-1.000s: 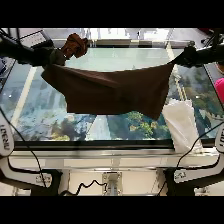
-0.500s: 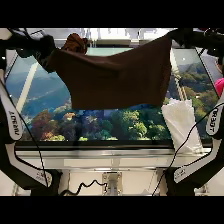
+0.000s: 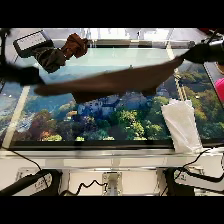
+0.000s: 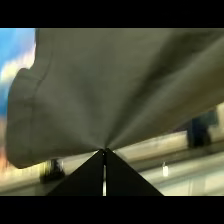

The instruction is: Fold the shirts.

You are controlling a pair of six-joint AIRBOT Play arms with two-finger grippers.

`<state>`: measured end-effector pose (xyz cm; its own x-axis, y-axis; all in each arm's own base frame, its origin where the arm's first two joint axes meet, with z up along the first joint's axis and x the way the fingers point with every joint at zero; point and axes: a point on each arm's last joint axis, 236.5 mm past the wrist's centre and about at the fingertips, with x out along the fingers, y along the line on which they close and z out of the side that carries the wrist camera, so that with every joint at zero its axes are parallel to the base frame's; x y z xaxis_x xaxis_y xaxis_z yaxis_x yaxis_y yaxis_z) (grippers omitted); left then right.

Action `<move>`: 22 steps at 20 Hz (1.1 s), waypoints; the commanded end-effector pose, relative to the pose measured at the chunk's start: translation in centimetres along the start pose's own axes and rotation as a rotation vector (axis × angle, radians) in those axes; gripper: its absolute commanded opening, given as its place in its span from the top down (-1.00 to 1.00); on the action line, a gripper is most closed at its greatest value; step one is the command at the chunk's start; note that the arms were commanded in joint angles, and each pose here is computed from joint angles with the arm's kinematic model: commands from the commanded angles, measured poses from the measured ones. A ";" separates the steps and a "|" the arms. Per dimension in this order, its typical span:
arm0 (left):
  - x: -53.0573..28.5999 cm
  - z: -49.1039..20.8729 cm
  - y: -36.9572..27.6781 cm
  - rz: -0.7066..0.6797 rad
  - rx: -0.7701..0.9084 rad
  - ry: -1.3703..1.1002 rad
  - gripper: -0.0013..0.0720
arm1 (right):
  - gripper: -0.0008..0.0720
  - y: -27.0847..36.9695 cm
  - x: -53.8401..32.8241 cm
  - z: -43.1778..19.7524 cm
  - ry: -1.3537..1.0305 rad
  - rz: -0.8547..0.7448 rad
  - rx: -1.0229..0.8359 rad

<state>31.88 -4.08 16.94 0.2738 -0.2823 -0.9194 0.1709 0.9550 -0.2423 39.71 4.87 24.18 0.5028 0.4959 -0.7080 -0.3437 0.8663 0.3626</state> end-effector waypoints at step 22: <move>14.6 -17.8 0.4 -0.110 -0.149 0.392 -0.83 | 0.19 -2.4 10.3 -35.7 0.766 -0.071 0.311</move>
<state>18.60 -6.13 -2.06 -0.1471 -0.3525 -0.9242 0.0306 0.9323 -0.3605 16.75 5.82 -5.63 -0.2516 0.3669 -0.8956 -0.0267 0.9224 0.3854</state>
